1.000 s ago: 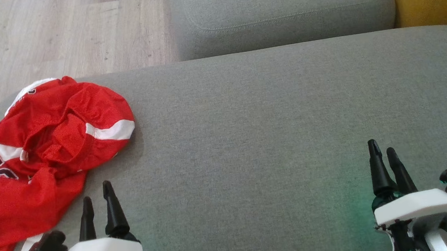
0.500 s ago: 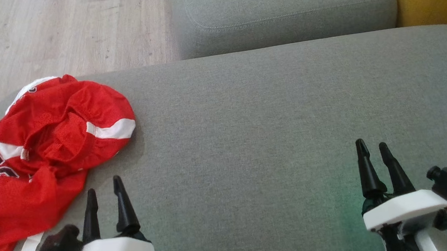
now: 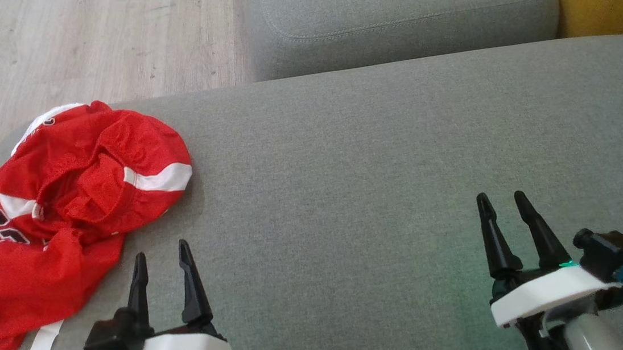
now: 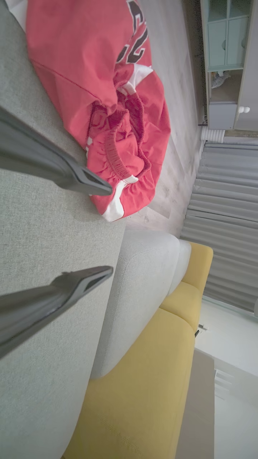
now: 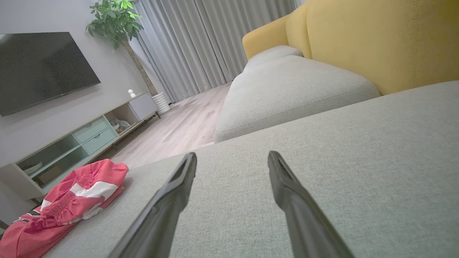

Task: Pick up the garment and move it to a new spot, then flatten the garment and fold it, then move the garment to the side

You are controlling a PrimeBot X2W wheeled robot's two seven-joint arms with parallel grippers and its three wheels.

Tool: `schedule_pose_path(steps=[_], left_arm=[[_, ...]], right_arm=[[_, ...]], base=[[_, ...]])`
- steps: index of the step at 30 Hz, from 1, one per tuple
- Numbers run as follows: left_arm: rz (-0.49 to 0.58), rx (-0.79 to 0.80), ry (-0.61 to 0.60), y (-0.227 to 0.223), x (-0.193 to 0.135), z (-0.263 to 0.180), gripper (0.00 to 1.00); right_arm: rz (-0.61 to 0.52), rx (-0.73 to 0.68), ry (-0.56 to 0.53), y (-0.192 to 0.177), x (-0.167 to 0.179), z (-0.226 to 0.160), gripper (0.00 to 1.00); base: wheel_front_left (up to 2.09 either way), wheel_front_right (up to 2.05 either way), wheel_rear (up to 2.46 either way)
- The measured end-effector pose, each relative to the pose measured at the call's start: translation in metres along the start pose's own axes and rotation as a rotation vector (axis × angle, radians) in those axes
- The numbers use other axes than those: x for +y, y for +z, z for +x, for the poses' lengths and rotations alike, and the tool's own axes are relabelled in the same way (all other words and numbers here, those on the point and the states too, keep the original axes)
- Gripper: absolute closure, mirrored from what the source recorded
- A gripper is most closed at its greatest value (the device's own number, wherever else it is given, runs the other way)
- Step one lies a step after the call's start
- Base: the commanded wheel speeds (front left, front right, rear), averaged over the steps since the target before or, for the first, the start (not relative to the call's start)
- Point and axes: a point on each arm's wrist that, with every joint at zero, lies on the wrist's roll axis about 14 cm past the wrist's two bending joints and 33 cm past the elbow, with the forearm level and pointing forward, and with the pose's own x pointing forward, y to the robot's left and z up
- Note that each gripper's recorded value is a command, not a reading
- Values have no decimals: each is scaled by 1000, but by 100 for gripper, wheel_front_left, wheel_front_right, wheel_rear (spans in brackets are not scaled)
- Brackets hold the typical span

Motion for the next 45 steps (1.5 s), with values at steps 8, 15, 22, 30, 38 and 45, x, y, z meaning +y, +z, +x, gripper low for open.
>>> schedule_pose_path(steps=[8, 15, 22, 30, 38, 45], left_arm=[[101, -45, -12, 8, -4, 1, 0], [190, -85, -29, 15, -10, 2, 0], [265, -101, -43, 14, -12, 1, 0], [293, -86, -51, 7, -13, 2, 0], [296, -65, -35, 3, -4, 4, 0], [297, -60, -32, 2, -3, 6, 0]], right_arm=[[-101, -6, 43, -1, 10, 2, 0], [-186, -7, 63, -2, 13, 4, 0], [-279, -18, 33, 2, -1, 5, 0], [-310, -40, 10, 10, -10, 7, 0], [-311, -41, 5, 11, -11, 6, 0], [-309, -31, -1, 8, -13, 5, 0]], base=[[0, 0, 0], [0, 0, 0], [0, 0, 0], [0, 0, 0], [0, 0, 0], [0, 0, 0]])
